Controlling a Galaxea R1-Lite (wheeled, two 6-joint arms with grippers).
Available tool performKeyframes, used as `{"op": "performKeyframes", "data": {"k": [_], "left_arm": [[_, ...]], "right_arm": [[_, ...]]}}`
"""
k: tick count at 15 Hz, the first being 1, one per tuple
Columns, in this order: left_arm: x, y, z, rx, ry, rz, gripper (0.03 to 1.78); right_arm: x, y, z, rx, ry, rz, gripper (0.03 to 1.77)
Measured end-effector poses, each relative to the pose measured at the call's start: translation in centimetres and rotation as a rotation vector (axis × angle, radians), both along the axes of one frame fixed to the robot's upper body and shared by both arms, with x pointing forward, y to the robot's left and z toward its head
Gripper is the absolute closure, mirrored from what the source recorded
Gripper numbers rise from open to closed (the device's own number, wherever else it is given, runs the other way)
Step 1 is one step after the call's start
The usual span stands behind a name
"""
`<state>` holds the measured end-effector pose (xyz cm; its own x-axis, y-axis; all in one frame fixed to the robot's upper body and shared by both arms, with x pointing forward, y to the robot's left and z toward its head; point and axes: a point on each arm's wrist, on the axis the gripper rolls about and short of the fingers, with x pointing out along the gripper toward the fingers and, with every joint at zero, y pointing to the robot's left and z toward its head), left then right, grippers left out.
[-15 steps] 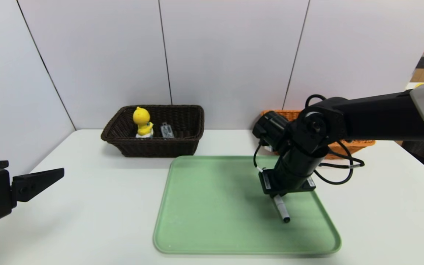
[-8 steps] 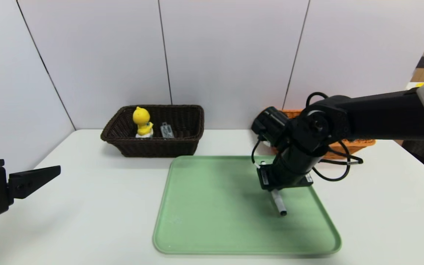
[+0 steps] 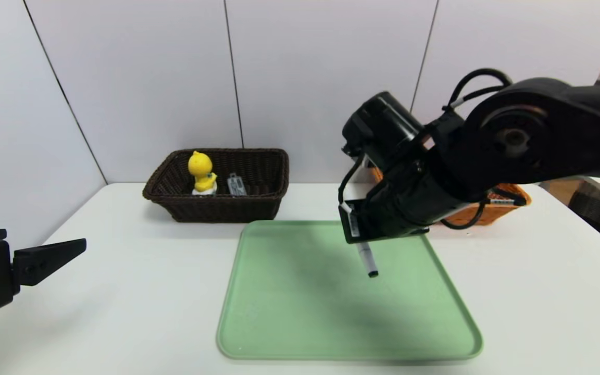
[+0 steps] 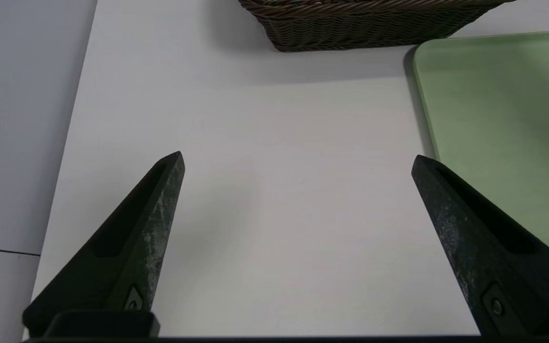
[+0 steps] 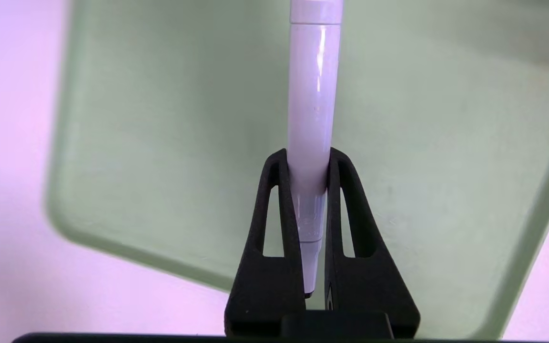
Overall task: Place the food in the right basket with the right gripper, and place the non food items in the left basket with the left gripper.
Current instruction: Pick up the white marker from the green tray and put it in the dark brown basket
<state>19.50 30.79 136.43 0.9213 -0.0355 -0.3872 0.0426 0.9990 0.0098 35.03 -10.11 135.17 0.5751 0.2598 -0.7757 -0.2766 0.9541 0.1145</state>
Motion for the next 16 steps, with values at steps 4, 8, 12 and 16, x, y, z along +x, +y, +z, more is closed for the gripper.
{"op": "performKeyframes", "data": {"k": [4,8,12,16], "left_arm": [[0.0,0.0,-0.3,0.004,0.008,0.003,0.12],[0.0,0.1,-0.7,0.02,0.021,0.026,0.12],[-0.2,0.2,-1.6,0.03,0.043,0.031,0.12],[-0.2,0.2,-1.7,0.032,0.047,0.03,0.12]], "right_arm": [[0.8,2.0,4.9,0.244,-0.335,-0.008,1.63],[2.9,4.4,7.5,0.402,-0.672,0.007,1.63],[4.4,6.2,6.9,0.419,-0.751,0.024,1.63],[6.4,8.3,4.7,0.432,-0.82,0.035,1.63]]}}
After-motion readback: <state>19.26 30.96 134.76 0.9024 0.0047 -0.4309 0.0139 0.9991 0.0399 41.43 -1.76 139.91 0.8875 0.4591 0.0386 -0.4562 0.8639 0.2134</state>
